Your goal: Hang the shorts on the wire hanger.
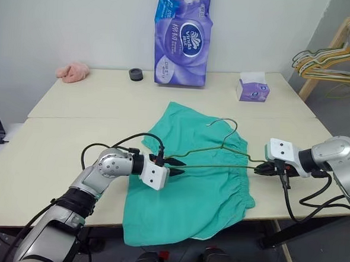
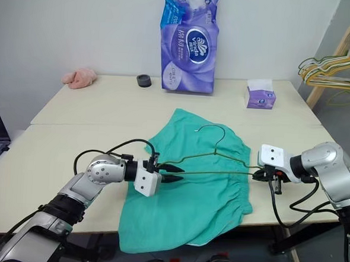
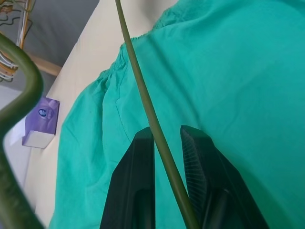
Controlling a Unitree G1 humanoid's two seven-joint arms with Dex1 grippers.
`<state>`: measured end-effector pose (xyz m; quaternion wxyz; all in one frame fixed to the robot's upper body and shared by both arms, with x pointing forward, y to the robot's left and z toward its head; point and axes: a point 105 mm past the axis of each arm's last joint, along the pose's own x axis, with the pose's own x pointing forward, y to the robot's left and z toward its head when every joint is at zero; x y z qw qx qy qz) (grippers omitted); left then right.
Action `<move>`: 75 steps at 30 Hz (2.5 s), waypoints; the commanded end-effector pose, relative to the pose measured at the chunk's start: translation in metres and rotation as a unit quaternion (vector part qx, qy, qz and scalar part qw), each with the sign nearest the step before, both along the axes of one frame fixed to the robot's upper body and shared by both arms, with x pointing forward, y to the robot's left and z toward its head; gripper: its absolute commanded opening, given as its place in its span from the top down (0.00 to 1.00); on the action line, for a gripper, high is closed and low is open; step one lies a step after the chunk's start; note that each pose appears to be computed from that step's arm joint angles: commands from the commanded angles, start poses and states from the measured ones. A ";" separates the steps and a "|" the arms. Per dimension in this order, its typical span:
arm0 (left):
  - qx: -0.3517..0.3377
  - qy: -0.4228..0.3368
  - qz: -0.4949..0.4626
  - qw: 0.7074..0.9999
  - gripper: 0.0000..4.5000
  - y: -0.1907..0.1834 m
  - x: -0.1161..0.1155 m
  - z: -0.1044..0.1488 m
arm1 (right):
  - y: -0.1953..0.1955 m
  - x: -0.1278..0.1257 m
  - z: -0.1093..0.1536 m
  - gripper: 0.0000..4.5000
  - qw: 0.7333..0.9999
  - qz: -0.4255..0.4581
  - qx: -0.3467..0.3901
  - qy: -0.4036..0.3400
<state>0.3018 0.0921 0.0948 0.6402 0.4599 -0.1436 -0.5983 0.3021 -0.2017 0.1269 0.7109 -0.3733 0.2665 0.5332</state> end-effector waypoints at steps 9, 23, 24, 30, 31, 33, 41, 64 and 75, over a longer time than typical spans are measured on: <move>-0.076 0.040 0.000 0.996 0.23 -0.011 0.003 0.025 | 0.000 -0.001 0.022 1.00 0.999 0.015 0.010 -0.047; -0.218 0.286 0.234 0.903 0.23 0.040 0.052 0.034 | -0.060 -0.014 0.015 1.00 0.994 -0.099 -0.008 -0.052; -0.239 0.322 0.253 0.880 0.23 0.045 0.056 0.033 | -0.067 -0.015 0.014 1.00 0.990 -0.128 0.005 -0.054; -0.296 0.492 0.236 0.784 0.23 0.034 0.043 0.038 | -0.066 -0.047 -0.003 1.00 0.954 -0.271 0.127 -0.018; -0.285 0.501 0.227 0.785 0.23 0.031 0.038 0.038 | -0.065 -0.055 -0.005 1.00 0.945 -0.295 0.142 -0.006; -0.264 0.504 0.222 0.792 0.23 0.028 0.032 0.035 | -0.068 -0.067 -0.007 1.00 0.927 -0.340 0.157 0.006; -0.229 0.514 0.187 0.805 0.23 0.008 0.024 0.034 | -0.085 -0.122 -0.019 1.00 0.865 -0.463 0.165 0.103; -0.192 0.499 0.157 0.831 0.23 -0.006 0.007 0.027 | -0.087 -0.167 -0.038 1.00 0.786 -0.529 0.200 0.249; -0.191 0.498 0.155 0.832 0.23 -0.009 0.008 0.027 | -0.079 -0.182 -0.048 1.00 0.770 -0.533 0.201 0.286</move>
